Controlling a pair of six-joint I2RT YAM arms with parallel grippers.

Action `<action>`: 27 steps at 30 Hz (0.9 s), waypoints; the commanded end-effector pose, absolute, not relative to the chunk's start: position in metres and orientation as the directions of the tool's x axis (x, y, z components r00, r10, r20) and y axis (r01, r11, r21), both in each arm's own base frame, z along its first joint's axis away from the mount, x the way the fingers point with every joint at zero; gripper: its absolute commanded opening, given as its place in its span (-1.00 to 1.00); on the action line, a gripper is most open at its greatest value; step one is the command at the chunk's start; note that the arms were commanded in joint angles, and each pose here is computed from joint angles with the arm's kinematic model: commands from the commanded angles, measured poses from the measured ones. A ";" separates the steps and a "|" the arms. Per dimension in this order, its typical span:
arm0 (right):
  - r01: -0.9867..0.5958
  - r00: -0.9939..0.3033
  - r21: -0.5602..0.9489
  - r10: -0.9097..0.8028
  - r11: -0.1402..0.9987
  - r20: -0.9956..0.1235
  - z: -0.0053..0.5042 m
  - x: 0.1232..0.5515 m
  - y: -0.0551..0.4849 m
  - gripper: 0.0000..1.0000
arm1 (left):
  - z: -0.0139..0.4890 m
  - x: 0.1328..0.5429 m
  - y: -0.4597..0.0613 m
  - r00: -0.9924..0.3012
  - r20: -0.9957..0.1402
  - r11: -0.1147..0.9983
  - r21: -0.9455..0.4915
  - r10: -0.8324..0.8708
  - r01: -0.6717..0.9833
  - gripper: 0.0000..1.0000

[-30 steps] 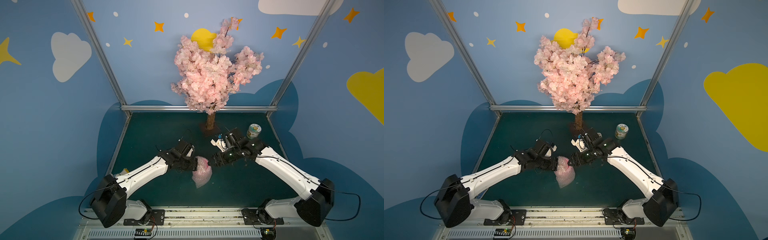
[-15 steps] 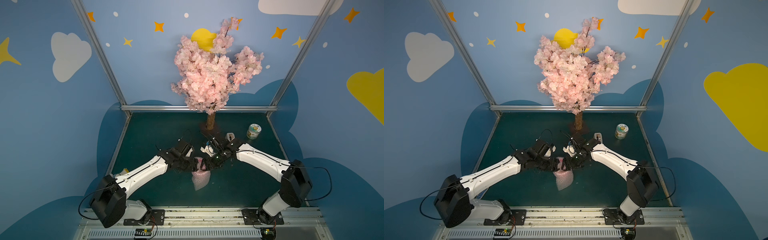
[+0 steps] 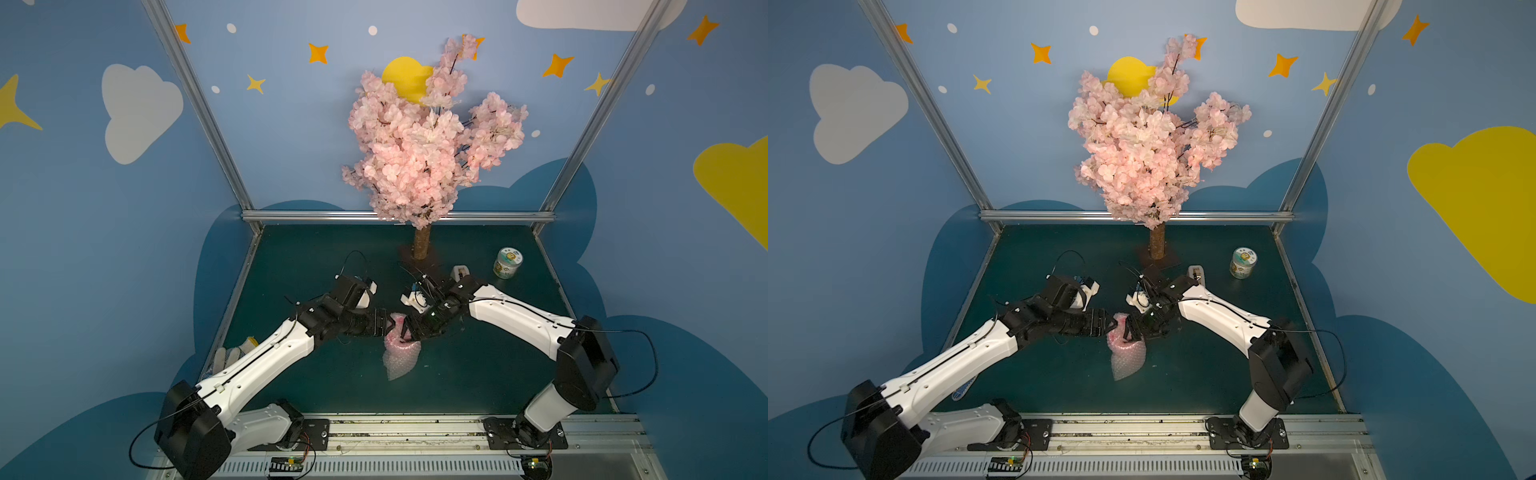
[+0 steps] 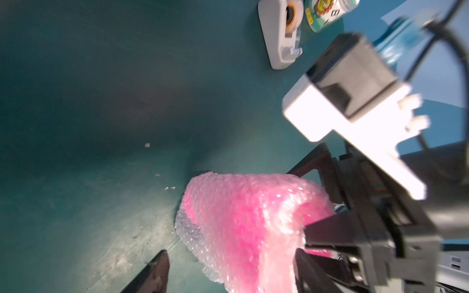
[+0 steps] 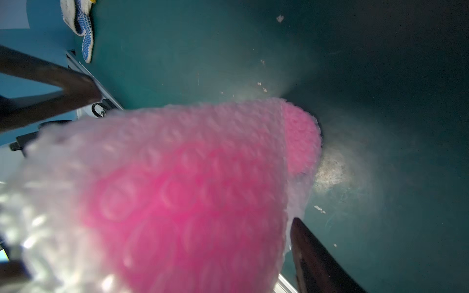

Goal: Wrap wine glasses in bubble wrap
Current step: Wrap the wine glass in bubble wrap.

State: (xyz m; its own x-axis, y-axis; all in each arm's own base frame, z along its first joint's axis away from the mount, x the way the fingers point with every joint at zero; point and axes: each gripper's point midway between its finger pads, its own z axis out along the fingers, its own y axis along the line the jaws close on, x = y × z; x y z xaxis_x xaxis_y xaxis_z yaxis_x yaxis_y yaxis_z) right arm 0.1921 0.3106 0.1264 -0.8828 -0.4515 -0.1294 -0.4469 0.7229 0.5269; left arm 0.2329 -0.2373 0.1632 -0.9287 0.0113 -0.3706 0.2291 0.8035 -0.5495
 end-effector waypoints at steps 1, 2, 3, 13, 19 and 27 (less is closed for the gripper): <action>-0.429 -0.893 0.479 -0.438 0.766 -0.100 0.115 0.196 0.299 0.30 | 0.149 0.231 -0.246 -0.935 -0.352 0.803 -0.544 0.046 0.244 0.53; -0.424 -0.896 0.489 -0.431 0.762 -0.106 0.118 0.197 0.298 0.30 | 0.143 0.228 -0.247 -0.938 -0.341 0.810 -0.531 0.062 0.246 0.50; -0.422 -0.898 0.501 -0.423 0.756 -0.119 0.124 0.199 0.298 0.29 | 0.134 0.230 -0.243 -0.937 -0.343 0.839 -0.487 0.069 0.241 0.48; -0.444 -0.895 0.566 -0.374 0.694 -0.244 0.177 0.204 0.292 0.33 | 0.091 0.223 -0.227 -0.953 -0.272 0.920 -0.323 0.135 0.223 0.25; -0.430 -0.901 0.549 -0.376 0.717 -0.215 0.154 0.214 0.304 0.32 | 0.096 0.226 -0.233 -0.946 -0.286 0.913 -0.326 0.152 0.245 0.25; -0.408 -0.909 0.443 -0.399 0.799 -0.119 0.105 0.217 0.301 0.31 | 0.137 0.231 -0.242 -0.921 -0.361 0.879 -0.381 0.146 0.288 0.33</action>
State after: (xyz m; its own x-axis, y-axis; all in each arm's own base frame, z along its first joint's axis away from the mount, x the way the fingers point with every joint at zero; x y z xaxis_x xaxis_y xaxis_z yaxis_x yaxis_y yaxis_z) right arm 0.2129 0.3114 0.1281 -0.9018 -0.4027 -0.1565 -0.4214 0.7399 0.5244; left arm 0.2375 -0.2477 0.1242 -0.9292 0.1176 -0.3504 0.2595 0.8826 -0.3920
